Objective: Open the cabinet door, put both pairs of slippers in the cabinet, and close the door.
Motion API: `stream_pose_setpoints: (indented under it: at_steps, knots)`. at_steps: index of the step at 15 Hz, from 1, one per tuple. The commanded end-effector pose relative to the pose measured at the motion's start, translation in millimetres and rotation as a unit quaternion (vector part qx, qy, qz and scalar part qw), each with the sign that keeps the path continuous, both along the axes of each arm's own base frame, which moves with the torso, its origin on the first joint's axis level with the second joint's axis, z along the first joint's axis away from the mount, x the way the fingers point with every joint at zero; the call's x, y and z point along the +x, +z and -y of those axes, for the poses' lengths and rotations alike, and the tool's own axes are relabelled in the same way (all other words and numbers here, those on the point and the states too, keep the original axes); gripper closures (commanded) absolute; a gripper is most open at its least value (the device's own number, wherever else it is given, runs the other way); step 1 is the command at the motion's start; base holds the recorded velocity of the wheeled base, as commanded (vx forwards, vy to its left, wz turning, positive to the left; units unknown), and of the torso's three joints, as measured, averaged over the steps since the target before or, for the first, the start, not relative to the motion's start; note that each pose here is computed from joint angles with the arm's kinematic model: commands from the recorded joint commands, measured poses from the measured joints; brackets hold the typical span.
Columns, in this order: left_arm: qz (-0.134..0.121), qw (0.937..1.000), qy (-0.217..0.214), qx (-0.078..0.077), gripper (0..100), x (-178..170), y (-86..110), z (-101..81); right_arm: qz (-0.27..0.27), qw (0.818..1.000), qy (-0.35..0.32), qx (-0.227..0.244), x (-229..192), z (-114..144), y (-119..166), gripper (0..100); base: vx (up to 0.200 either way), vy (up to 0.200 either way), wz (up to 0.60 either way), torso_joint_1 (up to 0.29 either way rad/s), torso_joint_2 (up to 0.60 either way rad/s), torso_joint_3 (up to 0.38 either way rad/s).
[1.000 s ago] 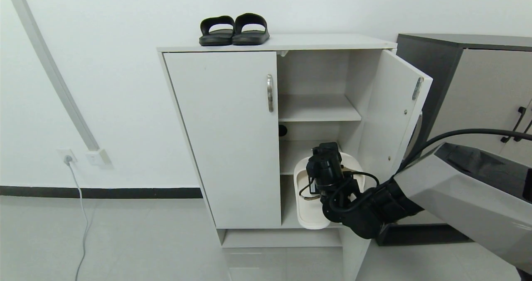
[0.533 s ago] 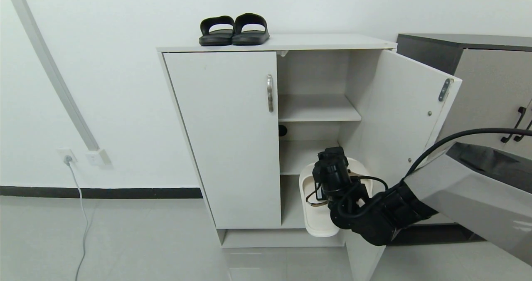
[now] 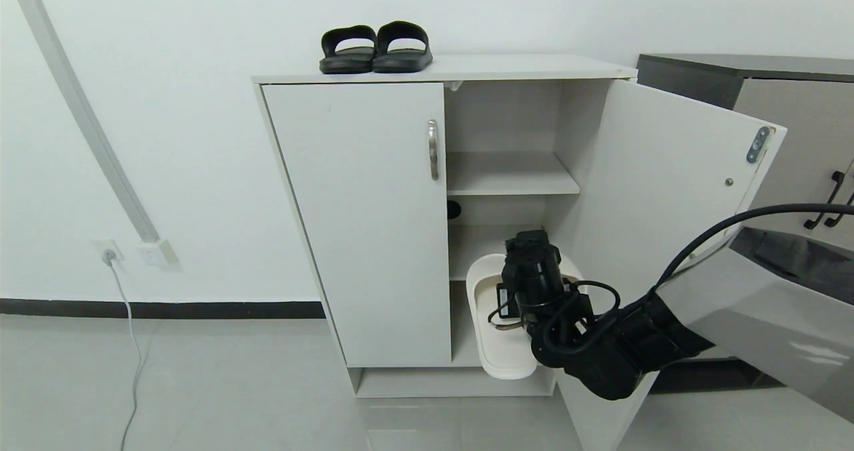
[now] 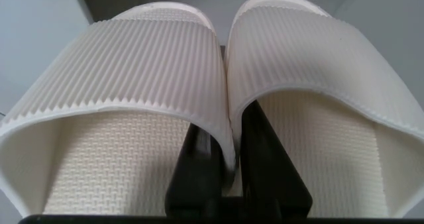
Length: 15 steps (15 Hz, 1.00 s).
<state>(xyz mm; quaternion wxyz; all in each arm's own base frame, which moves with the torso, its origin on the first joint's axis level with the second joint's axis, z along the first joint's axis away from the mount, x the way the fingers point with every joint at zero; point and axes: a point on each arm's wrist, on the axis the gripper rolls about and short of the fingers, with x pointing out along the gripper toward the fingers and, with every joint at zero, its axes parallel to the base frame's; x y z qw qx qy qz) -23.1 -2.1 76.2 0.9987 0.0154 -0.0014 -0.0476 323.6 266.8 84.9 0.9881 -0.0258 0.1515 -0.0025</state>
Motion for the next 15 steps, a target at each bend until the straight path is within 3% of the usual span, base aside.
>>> stream_pose_setpoints:
  at_steps: [1, 15]
  knots:
    - [-0.001, 1.0, 0.0, 0.0, 100, 0, -0.1, 0.0, -0.007, 1.0, -0.003, -0.006, -1, 3, -4, 100, 0.0, 0.0, 0.0, 0.0, 0.0, 0.0]
    - [-0.001, 1.0, 0.0, 0.0, 100, 0, 0.0, 0.0, -0.026, 0.998, -0.055, -0.02, 12, 47, -14, 100, 0.0, 0.0, 0.0, 0.0, 0.0, 0.0]
